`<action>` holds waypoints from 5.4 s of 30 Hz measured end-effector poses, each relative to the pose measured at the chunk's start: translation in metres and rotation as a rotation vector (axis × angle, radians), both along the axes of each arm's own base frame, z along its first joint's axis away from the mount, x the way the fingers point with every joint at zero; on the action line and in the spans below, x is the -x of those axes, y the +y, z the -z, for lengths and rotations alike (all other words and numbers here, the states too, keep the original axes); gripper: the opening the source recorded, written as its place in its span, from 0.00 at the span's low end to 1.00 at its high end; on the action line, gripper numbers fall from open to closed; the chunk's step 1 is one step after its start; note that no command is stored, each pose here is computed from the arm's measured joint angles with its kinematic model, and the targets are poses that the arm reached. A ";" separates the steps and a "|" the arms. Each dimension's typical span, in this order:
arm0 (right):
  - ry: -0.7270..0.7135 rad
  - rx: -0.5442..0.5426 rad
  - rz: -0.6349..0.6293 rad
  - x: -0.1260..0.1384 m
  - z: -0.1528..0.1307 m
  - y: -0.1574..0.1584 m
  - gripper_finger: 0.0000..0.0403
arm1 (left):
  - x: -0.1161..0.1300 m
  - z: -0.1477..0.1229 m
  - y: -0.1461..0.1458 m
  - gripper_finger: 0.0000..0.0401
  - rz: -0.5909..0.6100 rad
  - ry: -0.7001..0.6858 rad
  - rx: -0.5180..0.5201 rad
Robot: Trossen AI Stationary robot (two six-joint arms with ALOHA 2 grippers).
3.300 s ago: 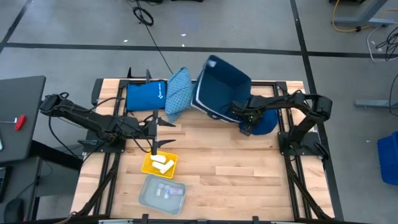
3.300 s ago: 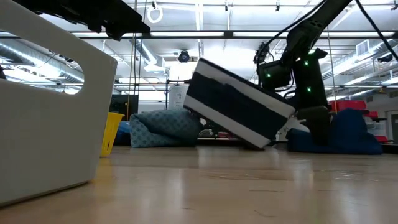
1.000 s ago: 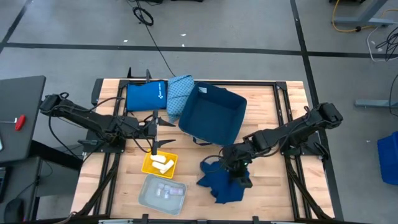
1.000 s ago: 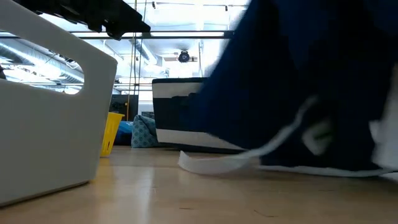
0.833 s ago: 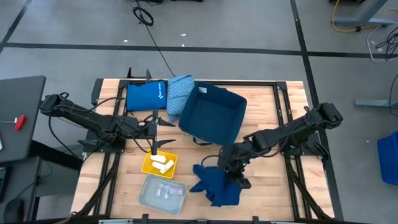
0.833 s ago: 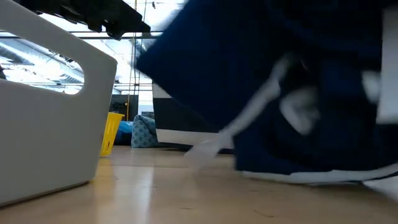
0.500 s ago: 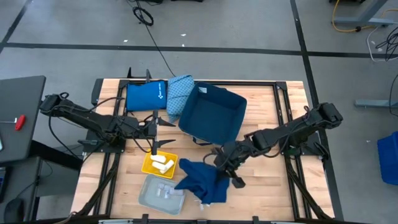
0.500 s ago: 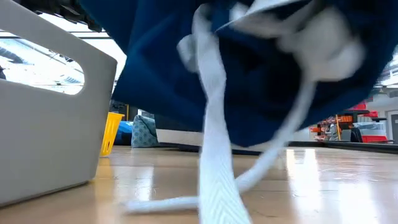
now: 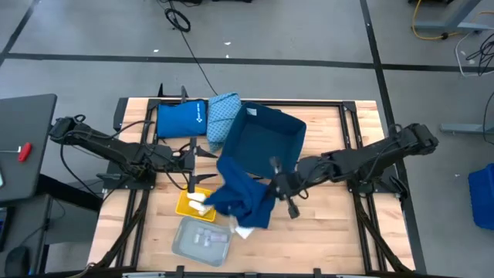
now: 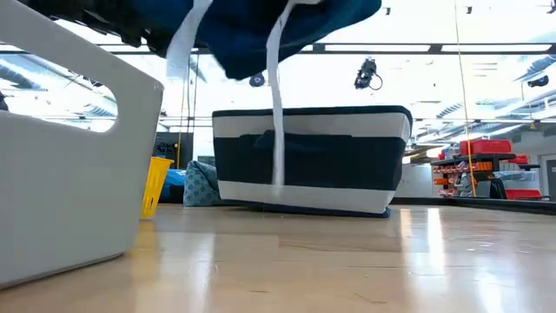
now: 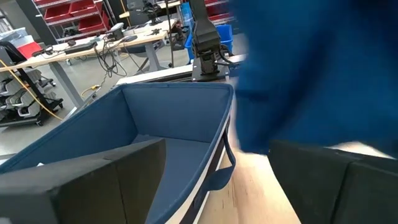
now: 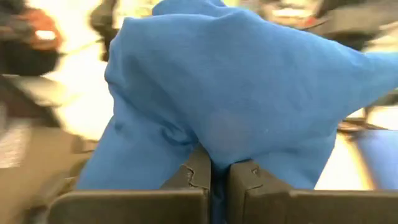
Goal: Pick & place medical supplies in basket/bin
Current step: Put the dark blue patient gown into the blue bin, then put the light blue patient gown into the blue bin
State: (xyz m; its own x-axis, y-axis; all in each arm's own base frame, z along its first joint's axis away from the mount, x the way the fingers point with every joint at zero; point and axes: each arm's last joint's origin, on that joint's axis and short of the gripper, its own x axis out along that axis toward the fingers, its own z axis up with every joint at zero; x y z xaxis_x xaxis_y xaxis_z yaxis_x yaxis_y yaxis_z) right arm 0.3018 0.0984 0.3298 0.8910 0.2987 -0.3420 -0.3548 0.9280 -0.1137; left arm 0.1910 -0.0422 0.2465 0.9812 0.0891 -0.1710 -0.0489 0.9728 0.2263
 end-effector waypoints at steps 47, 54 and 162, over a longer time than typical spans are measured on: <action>0.554 0.251 0.686 -0.026 0.088 -0.145 0.64 | 0.000 0.000 0.000 0.70 -0.001 0.001 -0.004; 0.499 0.239 0.695 -0.022 0.075 -0.144 0.74 | 0.000 0.000 0.000 0.70 -0.003 0.001 -0.009; -0.259 0.034 0.080 0.061 0.093 0.017 0.00 | -0.022 0.007 0.021 0.70 -0.222 -0.086 0.211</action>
State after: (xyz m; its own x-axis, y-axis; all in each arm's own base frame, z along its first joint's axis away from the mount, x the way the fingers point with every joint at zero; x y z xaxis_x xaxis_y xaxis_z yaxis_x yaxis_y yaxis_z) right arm 0.2408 0.1150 0.2369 0.9704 0.2162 -0.1079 -0.2355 0.9460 -0.2227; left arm 0.2127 -0.0216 0.2400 0.9533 0.2742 -0.1263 -0.2757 0.9612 0.0063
